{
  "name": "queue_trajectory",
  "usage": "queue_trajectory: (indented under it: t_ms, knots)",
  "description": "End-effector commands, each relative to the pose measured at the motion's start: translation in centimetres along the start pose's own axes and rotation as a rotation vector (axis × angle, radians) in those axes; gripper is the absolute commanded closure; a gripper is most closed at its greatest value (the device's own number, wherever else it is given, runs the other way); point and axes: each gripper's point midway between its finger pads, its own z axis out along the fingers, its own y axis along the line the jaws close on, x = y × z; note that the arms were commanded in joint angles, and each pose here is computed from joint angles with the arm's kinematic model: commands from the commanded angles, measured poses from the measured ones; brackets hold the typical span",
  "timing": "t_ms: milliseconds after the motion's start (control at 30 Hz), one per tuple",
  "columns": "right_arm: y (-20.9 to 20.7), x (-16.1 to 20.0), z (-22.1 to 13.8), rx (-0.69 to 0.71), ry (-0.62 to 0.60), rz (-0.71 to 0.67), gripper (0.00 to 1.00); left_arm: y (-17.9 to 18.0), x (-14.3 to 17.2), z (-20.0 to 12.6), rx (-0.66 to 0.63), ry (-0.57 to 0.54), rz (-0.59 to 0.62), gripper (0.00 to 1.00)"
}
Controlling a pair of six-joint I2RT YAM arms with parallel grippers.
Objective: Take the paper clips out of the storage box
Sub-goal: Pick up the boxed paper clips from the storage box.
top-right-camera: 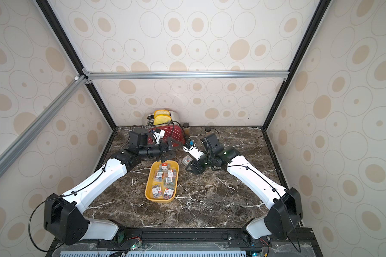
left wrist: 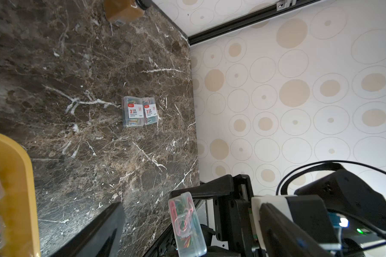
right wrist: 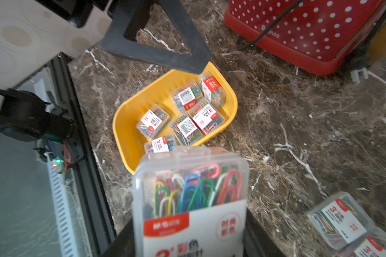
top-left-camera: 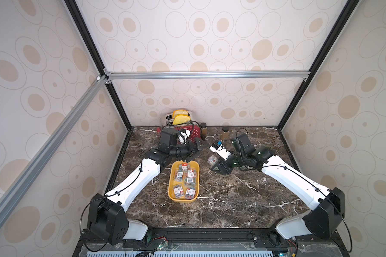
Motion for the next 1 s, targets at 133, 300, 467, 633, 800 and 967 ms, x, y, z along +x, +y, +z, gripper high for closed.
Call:
queue_trajectory:
  t_ms: [133,300,467,633,800,967]
  knots:
    - [-1.5,-0.3,0.0,0.148,-0.002,-0.091,1.00,1.1,2.3,1.8,0.013,0.087,-0.004,0.09]
    - [-1.7,-0.3,0.4,0.167,0.008,-0.109,1.00,0.9,2.8,2.9,0.040,0.103,-0.020,0.12]
    - [-1.6,-0.4,0.6,0.156,0.008,-0.105,1.00,0.9,3.1,3.7,0.055,0.116,-0.031,0.21]
    - [-1.6,-0.3,0.9,0.149,0.014,-0.103,1.00,1.0,3.5,4.3,0.063,0.132,-0.037,0.36]
    - [-1.6,-0.3,1.1,0.145,0.023,-0.103,1.00,0.9,3.5,4.5,0.071,0.135,-0.038,0.50]
    - [-1.7,-0.2,1.3,0.146,0.032,-0.100,1.00,0.9,3.8,4.8,0.075,0.147,-0.036,0.61]
